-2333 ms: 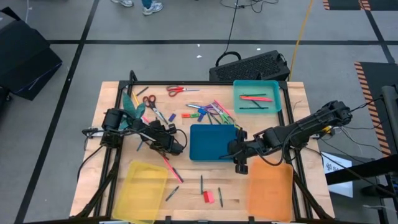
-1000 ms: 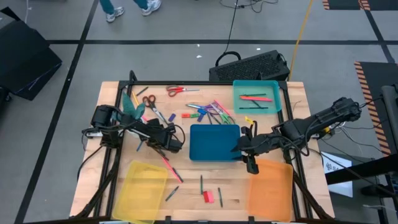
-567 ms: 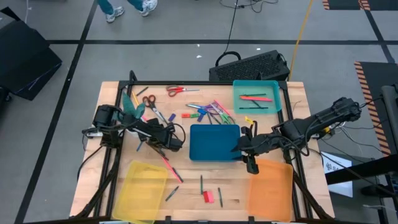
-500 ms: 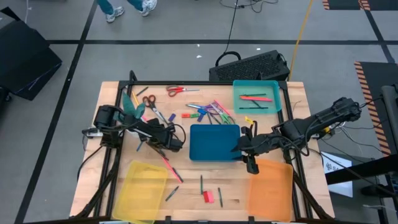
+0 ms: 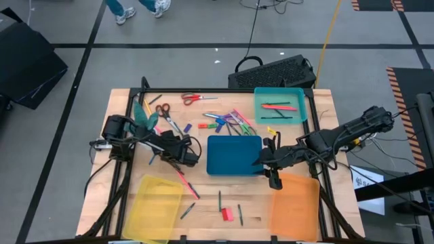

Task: Sort crayons/erasers/pens/pencils in bins
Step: Put the dark blue pencil into the green bin

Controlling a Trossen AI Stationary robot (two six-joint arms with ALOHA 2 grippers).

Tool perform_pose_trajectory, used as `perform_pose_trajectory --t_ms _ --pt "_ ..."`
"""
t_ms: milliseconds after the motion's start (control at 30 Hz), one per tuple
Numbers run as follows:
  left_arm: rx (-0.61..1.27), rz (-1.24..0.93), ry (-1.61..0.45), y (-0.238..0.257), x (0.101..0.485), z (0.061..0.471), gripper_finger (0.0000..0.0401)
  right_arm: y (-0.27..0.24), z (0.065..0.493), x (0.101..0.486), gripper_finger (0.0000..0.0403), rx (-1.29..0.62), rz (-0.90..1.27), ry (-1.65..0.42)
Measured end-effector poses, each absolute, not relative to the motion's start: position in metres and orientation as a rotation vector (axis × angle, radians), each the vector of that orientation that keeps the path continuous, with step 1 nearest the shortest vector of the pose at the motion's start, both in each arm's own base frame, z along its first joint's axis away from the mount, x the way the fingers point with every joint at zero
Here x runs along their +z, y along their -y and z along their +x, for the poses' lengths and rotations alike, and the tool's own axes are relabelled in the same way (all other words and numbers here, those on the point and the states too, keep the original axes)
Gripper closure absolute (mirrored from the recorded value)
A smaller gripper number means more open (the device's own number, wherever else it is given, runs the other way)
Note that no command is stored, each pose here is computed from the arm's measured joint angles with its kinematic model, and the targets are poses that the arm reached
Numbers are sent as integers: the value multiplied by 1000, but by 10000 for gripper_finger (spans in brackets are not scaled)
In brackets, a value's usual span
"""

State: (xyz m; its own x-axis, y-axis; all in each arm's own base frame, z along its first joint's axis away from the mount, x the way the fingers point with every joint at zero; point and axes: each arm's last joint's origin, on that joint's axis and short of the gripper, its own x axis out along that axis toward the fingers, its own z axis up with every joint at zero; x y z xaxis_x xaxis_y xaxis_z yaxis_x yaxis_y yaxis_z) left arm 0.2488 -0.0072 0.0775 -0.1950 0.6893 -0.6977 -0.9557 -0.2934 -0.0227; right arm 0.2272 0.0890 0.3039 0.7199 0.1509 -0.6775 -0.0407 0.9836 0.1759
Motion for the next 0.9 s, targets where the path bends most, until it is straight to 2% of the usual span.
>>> perform_pose_trajectory --t_ms 400,667,900 --pt "1745 -613 -399 17 57 246 381 -89 228 304 252 106 154 -757" --pt "1739 -584 -384 17 54 245 374 -90 229 306 252 112 163 -729" --pt "1748 -567 -399 17 56 246 384 -90 229 306 252 112 162 -731"
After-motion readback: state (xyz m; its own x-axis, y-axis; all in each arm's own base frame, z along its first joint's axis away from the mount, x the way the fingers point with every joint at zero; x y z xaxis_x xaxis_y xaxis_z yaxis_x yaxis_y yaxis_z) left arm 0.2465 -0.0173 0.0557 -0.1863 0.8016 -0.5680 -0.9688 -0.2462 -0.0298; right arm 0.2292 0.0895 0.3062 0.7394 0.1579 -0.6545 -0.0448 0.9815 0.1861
